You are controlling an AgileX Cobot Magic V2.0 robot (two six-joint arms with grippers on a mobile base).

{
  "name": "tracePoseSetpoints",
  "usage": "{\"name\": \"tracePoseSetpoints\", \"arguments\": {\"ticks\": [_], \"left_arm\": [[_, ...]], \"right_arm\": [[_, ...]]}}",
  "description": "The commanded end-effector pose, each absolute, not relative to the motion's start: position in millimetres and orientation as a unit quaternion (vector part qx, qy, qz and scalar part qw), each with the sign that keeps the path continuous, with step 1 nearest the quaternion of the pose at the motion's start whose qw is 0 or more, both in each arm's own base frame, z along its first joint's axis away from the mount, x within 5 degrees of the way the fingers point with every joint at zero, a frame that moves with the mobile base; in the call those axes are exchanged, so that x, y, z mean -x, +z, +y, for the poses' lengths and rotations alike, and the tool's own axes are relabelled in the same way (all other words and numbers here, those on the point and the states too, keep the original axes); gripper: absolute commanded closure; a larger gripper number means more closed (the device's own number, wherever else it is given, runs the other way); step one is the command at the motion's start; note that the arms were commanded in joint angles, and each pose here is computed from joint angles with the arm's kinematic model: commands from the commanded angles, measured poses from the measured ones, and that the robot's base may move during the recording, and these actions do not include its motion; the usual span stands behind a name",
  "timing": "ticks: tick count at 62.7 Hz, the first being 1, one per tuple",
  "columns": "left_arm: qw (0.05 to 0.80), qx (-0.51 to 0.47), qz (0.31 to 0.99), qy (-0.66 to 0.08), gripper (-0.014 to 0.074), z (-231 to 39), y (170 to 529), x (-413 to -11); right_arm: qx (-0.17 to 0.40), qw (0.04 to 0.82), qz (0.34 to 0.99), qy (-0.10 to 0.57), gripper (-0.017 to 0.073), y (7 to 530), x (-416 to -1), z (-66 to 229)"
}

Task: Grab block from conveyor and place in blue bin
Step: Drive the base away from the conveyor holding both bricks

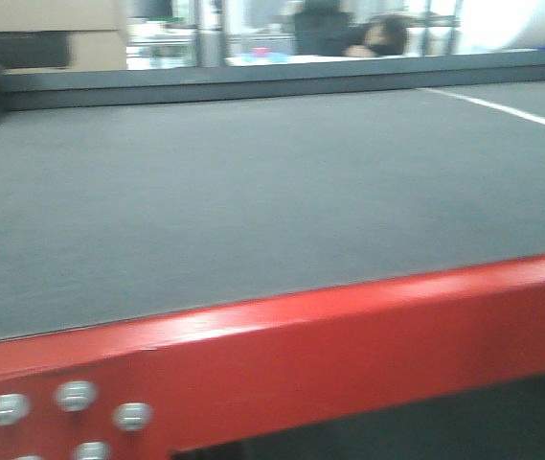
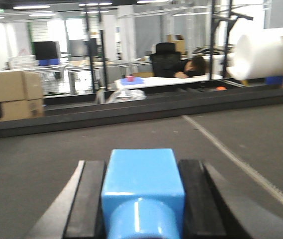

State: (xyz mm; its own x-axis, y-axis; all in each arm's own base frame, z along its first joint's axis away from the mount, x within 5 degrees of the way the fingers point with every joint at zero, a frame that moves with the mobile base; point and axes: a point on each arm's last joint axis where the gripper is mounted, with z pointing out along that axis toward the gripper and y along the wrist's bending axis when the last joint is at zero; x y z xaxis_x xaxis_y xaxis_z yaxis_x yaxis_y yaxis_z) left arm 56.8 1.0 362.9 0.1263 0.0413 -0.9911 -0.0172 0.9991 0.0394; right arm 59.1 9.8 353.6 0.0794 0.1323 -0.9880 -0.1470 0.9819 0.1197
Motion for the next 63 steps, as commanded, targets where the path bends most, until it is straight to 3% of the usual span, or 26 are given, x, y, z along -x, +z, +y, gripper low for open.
{"name": "tracePoseSetpoints", "arguments": {"ticks": [1, 63], "left_arm": [[0.759, -0.004, 0.651, 0.016, 0.0705, 1.1, 364.4, -55.2], [0.759, -0.004, 0.651, 0.016, 0.0705, 1.1, 364.4, -55.2]], "right_arm": [[0.004, 0.747, 0.658, 0.093, 0.0721, 358.5, -57.1, 9.1], [0.004, 0.747, 0.658, 0.093, 0.0721, 358.5, -57.1, 9.1]]}}
